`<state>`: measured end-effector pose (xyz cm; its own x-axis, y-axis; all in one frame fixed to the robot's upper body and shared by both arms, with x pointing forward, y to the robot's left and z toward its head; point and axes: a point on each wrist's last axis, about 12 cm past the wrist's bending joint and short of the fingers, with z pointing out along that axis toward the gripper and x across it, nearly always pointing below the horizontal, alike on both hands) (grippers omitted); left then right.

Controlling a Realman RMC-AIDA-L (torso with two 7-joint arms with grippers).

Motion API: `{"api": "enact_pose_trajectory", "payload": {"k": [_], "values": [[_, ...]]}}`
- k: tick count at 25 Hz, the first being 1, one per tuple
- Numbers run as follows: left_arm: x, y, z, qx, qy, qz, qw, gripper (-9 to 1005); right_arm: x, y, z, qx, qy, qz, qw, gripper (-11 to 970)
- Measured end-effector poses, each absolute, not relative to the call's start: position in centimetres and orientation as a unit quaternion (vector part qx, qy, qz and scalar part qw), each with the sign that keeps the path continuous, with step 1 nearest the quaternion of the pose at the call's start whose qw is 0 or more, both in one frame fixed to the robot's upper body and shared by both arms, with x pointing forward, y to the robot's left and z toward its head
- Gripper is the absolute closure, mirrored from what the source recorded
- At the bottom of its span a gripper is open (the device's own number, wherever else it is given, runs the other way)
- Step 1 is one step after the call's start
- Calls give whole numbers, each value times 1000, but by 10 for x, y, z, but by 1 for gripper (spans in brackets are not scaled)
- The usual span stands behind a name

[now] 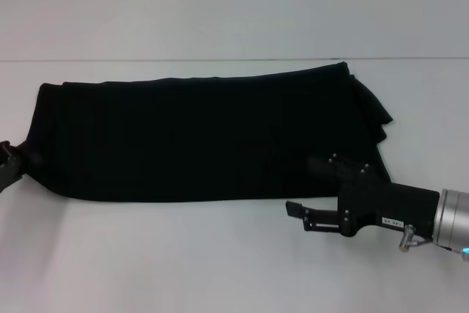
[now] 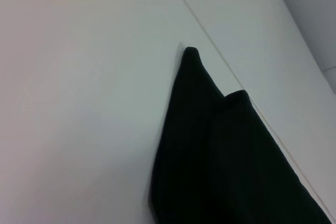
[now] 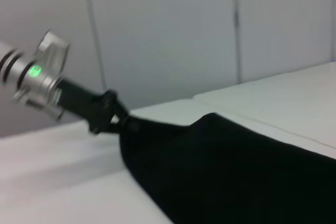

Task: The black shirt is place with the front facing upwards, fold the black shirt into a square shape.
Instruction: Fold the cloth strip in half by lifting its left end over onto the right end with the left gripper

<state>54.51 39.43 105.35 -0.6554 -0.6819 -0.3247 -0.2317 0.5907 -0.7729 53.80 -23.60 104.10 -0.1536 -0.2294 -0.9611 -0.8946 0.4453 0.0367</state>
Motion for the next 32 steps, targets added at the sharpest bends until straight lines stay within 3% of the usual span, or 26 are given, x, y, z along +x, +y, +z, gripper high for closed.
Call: {"api": "enact_pose_trajectory", "payload": {"k": [9,24,32], "values": [[549,399,1059,-270,830,-360,329,972,541,-234,1039,-432,680,305,508,13],[531,470,1088,-318,804,-319,389,971,538,-237,1037,-418,686,311,509,13],[558,443,1114,-262,785,-399,395,972,535,-242,1035,-400,694,312,511,13]]}}
